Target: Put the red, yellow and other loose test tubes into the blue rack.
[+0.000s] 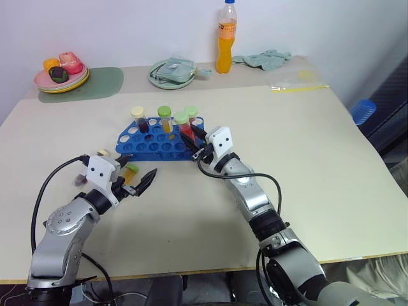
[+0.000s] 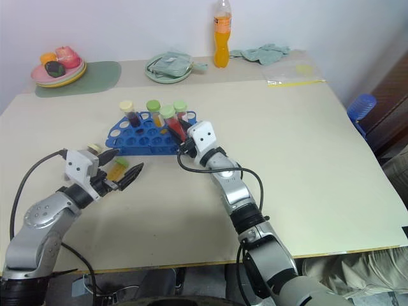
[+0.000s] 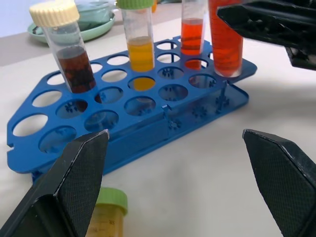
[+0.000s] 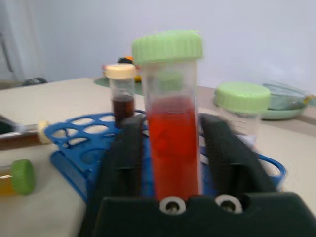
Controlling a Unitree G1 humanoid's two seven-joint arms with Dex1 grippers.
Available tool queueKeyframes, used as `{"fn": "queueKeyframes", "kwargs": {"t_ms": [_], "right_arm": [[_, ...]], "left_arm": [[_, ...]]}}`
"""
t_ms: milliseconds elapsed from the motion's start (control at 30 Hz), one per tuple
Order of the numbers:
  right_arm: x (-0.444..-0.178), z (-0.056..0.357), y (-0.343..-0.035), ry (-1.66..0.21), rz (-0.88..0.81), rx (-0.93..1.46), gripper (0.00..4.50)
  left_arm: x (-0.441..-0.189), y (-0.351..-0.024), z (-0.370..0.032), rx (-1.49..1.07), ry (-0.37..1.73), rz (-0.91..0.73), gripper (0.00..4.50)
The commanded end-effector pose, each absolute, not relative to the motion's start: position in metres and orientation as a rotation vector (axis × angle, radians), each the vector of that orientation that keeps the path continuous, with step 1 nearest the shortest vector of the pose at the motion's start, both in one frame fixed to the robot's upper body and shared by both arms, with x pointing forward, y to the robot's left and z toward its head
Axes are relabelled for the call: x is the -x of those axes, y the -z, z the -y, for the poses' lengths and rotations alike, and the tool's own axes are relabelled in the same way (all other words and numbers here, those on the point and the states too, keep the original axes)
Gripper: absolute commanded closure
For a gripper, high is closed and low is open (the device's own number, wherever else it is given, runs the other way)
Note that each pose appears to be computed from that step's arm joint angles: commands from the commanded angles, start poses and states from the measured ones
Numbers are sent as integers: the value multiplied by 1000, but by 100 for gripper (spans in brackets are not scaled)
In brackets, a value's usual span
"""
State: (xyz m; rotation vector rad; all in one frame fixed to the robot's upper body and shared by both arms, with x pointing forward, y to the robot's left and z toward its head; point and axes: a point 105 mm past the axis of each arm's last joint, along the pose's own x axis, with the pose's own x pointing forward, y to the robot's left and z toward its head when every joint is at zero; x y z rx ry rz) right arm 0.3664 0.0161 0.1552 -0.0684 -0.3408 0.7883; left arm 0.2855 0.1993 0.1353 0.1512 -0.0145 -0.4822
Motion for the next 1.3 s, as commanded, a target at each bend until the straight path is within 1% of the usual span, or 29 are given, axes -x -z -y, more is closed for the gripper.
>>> {"fn": "queueKeyframes", "kwargs": {"t_ms": [33,67,200,333,433,500,600,667,700,767,900,1000,1100,1300], "right_arm": [[-361,-11,-184,-759,458,67,35],[-359,-8,-187,-756,468,81,2],[-347,9,-194,-801,452,127,2],[-331,35,-183,-877,318,208,2],[-313,55,-172,-966,215,314,2],[-303,62,-172,-1022,178,386,2],[-294,68,-176,-1075,144,431,2],[-287,67,-176,-1128,121,470,2],[-286,66,-176,-1144,116,483,2],[-284,64,-177,-1161,112,476,2],[-280,57,-177,-1195,115,462,2],[-277,52,-177,-1209,122,448,2],[-276,49,-179,-1207,137,443,2],[-275,43,-180,-1196,151,418,2]], "left_arm": [[-284,-149,-200,-171,462,56,0],[-285,-150,-202,-168,452,54,0],[-285,-151,-212,-152,417,4,0],[-286,-158,-221,-158,415,-59,0],[-288,-164,-227,-198,419,-148,0],[-291,-164,-236,-252,381,-240,0],[-296,-162,-253,-374,310,-428,0],[-299,-164,-258,-335,290,-545,0],[-296,-162,-258,-298,302,-635,0],[-293,-162,-257,-326,308,-783,0],[-295,-160,-250,-304,331,-921,0],[-302,-157,-256,-358,260,-960,0],[-303,-150,-252,-370,275,-992,0],[-312,-138,-240,-308,297,-1003,0]]}}
